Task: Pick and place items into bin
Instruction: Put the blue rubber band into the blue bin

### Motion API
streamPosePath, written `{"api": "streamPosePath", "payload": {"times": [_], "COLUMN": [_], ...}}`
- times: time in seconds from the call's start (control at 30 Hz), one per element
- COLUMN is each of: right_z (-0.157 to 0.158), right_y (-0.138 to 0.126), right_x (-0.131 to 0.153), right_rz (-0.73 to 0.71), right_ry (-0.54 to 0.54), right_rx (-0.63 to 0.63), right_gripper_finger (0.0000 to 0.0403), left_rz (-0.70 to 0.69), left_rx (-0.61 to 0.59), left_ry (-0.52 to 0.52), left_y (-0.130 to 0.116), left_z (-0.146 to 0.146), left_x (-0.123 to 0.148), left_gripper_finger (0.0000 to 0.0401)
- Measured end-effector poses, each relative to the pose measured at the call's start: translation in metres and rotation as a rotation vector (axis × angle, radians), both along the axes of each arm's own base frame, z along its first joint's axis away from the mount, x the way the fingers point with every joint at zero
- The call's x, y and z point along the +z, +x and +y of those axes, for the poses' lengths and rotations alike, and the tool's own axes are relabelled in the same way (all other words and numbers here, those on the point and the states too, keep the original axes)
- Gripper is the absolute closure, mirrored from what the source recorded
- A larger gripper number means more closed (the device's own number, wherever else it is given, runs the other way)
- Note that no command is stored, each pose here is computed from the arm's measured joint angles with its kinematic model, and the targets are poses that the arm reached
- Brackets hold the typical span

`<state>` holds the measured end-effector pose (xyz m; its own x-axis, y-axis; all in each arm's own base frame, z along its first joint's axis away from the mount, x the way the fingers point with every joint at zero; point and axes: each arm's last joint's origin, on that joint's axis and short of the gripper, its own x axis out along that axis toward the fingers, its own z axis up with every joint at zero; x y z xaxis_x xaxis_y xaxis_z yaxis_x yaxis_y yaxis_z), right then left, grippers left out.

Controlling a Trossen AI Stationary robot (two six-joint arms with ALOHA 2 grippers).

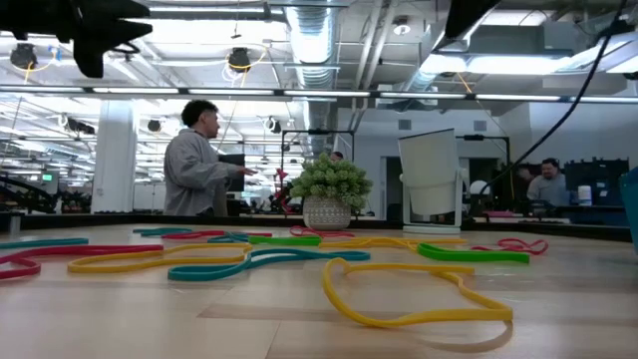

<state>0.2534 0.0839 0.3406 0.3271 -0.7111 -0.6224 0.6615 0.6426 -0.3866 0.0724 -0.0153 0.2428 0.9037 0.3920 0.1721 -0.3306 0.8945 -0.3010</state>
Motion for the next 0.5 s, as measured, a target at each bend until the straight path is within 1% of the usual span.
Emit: {"api": "streamPosePath", "payload": {"times": [0.03,0.1,0.2,0.3,0.4,0.5], "right_z": [-0.001,-0.002,-0.004,-0.010,-0.016,-0.023], "right_y": [-0.003,-0.008,-0.010,-0.008,-0.007,-0.005], "right_x": [-0.001,-0.010,-0.033,-0.057,-0.074,-0.085], "right_rz": [-0.029,-0.038,-0.070,-0.123,-0.155,-0.179], "right_ry": [0.004,0.021,0.079,0.153,0.193,0.210], "right_rx": [0.004,0.029,0.071,0.100,0.129,0.130], "right_gripper_finger": [0.0351,0.0351,0.0351,0.0351,0.0351,0.0351], "left_rz": [0.004,0.007,0.018,0.029,0.080,0.172], "left_rx": [0.018,0.042,0.044,0.050,0.064,0.115], "left_ry": [-0.004,-0.013,0.004,0.008,0.036,0.081], "left_y": [0.000,0.000,-0.002,-0.004,-0.003,0.001], "left_z": [0.000,0.001,0.002,0.003,0.003,0.002], "left_x": [0.000,-0.001,0.004,0.017,0.030,0.041], "left_gripper_finger": [0.0285,0.0285,0.0285,0.0285,0.0285,0.0285]}}
